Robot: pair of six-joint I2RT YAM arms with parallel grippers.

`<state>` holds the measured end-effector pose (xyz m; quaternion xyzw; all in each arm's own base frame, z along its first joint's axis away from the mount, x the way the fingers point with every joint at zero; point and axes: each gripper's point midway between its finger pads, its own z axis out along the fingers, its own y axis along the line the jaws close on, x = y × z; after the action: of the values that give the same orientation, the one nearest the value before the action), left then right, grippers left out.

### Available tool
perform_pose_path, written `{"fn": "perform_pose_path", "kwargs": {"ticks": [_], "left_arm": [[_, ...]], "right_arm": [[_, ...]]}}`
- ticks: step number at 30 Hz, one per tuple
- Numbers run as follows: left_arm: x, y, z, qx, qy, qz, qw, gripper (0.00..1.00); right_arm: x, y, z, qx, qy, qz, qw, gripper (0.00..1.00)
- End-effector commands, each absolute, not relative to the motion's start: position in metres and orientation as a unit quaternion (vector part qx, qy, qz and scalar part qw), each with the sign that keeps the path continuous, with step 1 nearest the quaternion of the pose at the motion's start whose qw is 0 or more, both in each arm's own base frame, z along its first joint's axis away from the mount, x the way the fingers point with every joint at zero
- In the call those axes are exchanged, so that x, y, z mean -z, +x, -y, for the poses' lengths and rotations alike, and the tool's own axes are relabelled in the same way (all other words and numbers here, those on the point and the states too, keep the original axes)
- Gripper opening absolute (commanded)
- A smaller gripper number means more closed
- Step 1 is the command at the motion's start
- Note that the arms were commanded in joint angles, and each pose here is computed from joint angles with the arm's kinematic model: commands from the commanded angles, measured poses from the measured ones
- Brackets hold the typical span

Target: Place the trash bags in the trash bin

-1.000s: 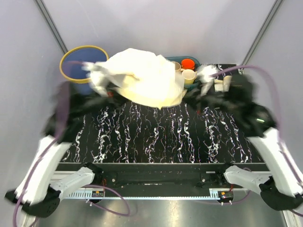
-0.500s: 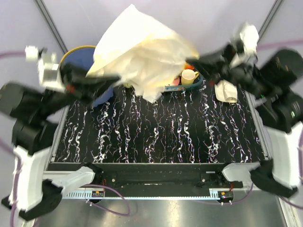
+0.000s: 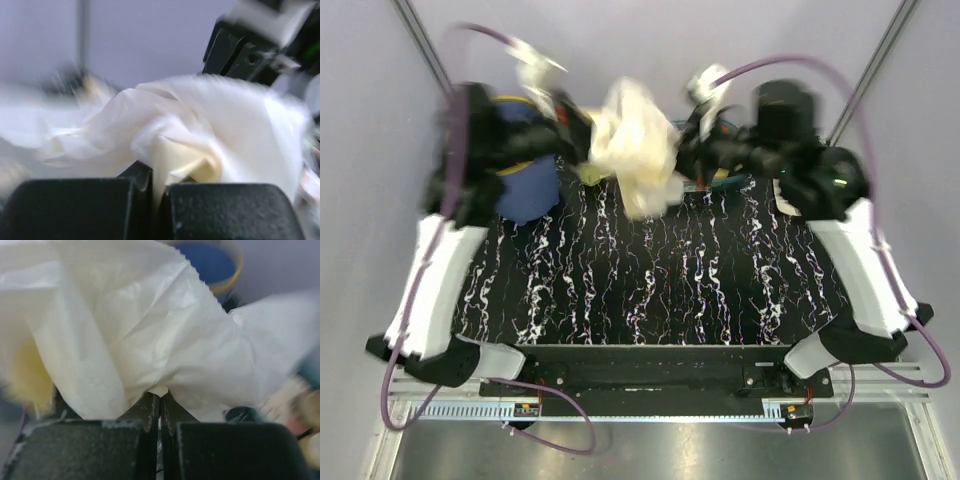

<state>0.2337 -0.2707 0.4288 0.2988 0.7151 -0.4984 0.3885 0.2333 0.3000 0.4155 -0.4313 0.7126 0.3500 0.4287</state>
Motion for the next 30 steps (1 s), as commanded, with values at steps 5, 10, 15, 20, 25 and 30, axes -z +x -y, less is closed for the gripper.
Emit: {"fn": "perform_pose_path", "kwargs": {"ticks": [5,10,15,20,25,30], "left_arm": [[-0.381,0.259,0.258,0.458,0.233,-0.755,0.407,0.00],[-0.169,0.153,0.238,0.405,0.301,-0.855,0.122,0.00],[-0.338,0.132,0.251,0.527,0.391,-0.689,0.307,0.00],[-0.522,0.178,0.235,0.603,0.321,-0.617,0.391,0.00],[-0.515,0.247,0.219,0.603,0.213,-0.628,0.443,0.00],[-0.235,0.244,0.205,0.459,0.138,-0.838,0.262,0.00]], "right_arm": [[-0.355,0.289,-0.243,-0.209,-0.377,-0.761,0.485,0.00],[-0.211,0.173,-0.229,-0.310,-0.460,-0.805,0.212,0.00],[-0.356,0.151,-0.240,-0.394,-0.457,-0.698,0.386,0.00],[-0.511,0.210,-0.228,-0.330,-0.388,-0.639,0.576,0.00],[-0.495,0.265,-0.204,-0.259,-0.340,-0.673,0.603,0.00],[-0.260,0.261,-0.195,-0.226,-0.386,-0.813,0.372,0.00]]}}
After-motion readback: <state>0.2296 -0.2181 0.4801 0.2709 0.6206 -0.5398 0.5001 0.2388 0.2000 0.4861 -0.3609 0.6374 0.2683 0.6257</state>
